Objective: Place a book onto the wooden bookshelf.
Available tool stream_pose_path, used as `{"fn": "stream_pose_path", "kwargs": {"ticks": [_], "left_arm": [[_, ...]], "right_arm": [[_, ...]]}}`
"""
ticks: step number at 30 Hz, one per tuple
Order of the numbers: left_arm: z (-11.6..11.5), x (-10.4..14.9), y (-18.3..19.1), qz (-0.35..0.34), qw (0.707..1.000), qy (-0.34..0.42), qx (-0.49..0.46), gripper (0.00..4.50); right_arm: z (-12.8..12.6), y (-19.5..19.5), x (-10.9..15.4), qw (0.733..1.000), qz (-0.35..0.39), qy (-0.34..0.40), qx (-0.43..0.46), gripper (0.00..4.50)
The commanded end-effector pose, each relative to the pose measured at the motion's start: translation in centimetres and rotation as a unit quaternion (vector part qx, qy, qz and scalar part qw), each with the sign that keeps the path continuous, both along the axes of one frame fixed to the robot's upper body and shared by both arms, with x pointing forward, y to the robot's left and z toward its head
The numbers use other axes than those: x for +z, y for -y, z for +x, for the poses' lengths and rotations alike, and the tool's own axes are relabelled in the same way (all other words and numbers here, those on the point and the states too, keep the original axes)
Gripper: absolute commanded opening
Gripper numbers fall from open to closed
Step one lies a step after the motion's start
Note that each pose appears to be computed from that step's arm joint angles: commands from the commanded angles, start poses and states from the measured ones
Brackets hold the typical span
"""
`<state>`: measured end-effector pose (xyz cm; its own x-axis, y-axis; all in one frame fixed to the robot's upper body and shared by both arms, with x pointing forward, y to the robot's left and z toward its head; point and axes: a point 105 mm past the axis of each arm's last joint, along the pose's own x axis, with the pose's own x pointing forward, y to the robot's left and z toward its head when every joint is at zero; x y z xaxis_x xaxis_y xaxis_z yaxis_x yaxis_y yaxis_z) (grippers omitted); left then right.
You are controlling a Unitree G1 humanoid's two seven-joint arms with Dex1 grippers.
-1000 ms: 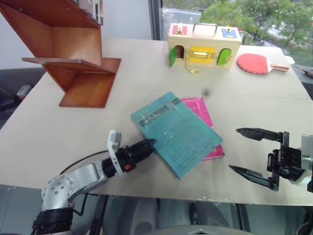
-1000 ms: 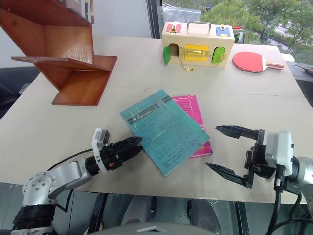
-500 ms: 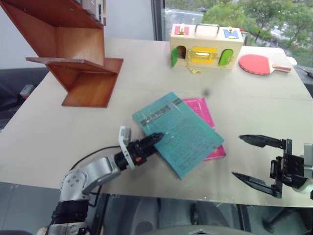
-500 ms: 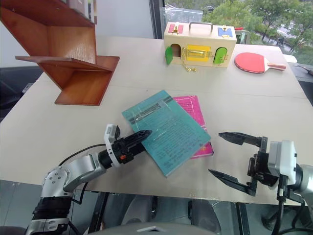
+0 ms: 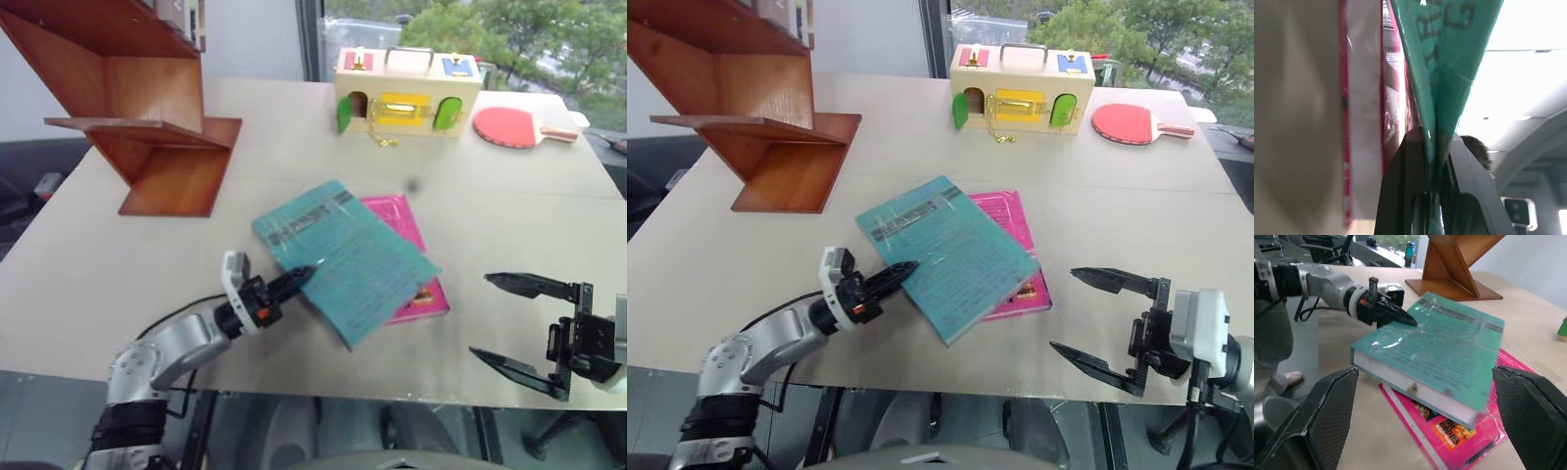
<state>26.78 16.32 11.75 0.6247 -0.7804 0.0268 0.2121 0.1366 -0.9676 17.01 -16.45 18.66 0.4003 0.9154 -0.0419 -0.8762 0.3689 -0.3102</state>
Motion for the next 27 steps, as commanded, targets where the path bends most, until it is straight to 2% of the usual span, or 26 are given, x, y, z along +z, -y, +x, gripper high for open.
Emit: {"fn": "stream_pose_path", "kwargs": {"ticks": [1, 3, 5, 7, 9, 11, 12, 15, 16, 18, 21, 22, 23, 27], "left_arm": [[2.0, 5.1, -2.3, 0.002, 0.994, 0.1, 0.031, 0.04], [2.3, 5.9, -2.2, 0.022, 0.992, 0.124, 0.025, 0.04], [2.8, 9.2, -0.5, 0.076, 0.975, 0.207, -0.011, 0.04], [2.6, 11.4, 1.6, 0.143, 0.946, 0.288, -0.049, 0.04], [2.7, 12.2, 2.9, 0.236, 0.894, 0.377, -0.059, 0.04], [2.7, 13.2, 3.8, 0.311, 0.824, 0.47, -0.059, 0.04], [3.1, 13.8, 4.0, 0.365, 0.769, 0.523, -0.043, 0.04], [3.4, 16.5, 4.7, 0.48, 0.585, 0.653, -0.024, 0.04], [3.8, 17.9, 4.7, 0.522, 0.512, 0.683, -0.004, 0.04], [4.3, 20.8, 4.5, 0.583, 0.396, 0.709, 0.019, 0.04], [4.0, 23.8, 4.0, 0.612, 0.314, 0.725, 0.024, 0.04], [3.7, 24.9, 3.7, 0.619, 0.301, 0.726, 0.007, 0.04], [3.3, 25.8, 3.0, 0.63, 0.303, 0.715, -0.016, 0.04], [3.0, 27.3, -1.3, 0.721, 0.239, 0.645, -0.083, 0.04]], "right_arm": [[0.4, -0.4, 0.4, 1.0, 0.009, 0.018, 0.009, 4.5], [0.7, -0.5, 0.4, 1.0, 0.012, 0.023, 0.01, 4.5], [1.4, -0.9, 0.7, 0.999, 0.021, 0.034, 0.015, 4.5], [2.1, -1.2, 1.3, 0.998, 0.035, 0.048, 0.015, 4.5], [2.8, -1.6, 2.1, 0.996, 0.061, 0.06, 0.012, 4.5], [3.2, -1.8, 3.1, 0.993, 0.097, 0.068, 0.01, 4.5], [3.4, -1.8, 3.6, 0.991, 0.115, 0.072, 0.008, 4.5], [3.8, -1.9, 4.8, 0.984, 0.155, 0.082, 0.005, 4.5], [4.0, -1.9, 5.0, 0.984, 0.16, 0.084, 0.005, 4.5], [4.4, -2.0, 5.0, 0.983, 0.161, 0.085, 0.006, 4.5], [4.8, -2.2, 4.9, 0.983, 0.165, 0.086, 0.009, 4.5], [5.0, -2.4, 4.8, 0.982, 0.167, 0.087, 0.012, 4.5], [5.4, -2.5, 4.7, 0.981, 0.172, 0.088, 0.016, 4.5], [6.5, -3.5, 4.5, 0.977, 0.188, 0.092, 0.033, 4.5]]}}
